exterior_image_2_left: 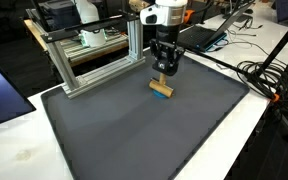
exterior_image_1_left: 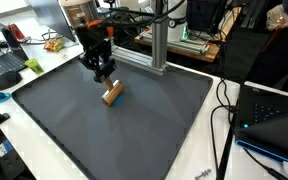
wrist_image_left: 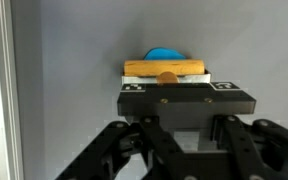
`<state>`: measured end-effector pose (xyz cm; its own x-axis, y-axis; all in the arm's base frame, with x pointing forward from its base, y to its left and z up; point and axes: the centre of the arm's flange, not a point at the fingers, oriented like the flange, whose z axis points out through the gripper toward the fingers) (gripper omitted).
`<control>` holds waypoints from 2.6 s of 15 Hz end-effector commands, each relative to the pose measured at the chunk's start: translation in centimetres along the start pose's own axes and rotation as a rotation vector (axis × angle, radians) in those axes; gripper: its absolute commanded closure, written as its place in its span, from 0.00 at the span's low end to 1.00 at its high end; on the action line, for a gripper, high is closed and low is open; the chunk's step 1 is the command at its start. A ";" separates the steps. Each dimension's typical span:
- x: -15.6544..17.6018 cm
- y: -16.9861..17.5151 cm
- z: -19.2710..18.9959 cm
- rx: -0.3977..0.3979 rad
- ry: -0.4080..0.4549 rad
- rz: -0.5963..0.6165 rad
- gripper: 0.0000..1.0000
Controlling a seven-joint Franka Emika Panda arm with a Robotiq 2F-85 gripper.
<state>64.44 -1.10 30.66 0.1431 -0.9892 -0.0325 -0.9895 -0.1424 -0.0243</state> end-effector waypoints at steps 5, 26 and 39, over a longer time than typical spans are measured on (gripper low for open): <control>-1.5 -0.2 2.1 -0.019 -0.018 -0.013 0.78; -2.7 -0.4 3.1 -0.026 -0.020 -0.020 0.78; 1.2 -0.1 3.6 -0.026 0.038 0.078 0.78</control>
<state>64.55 -1.15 30.48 0.0898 -0.9955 -0.0299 -0.9958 -0.0892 -0.0223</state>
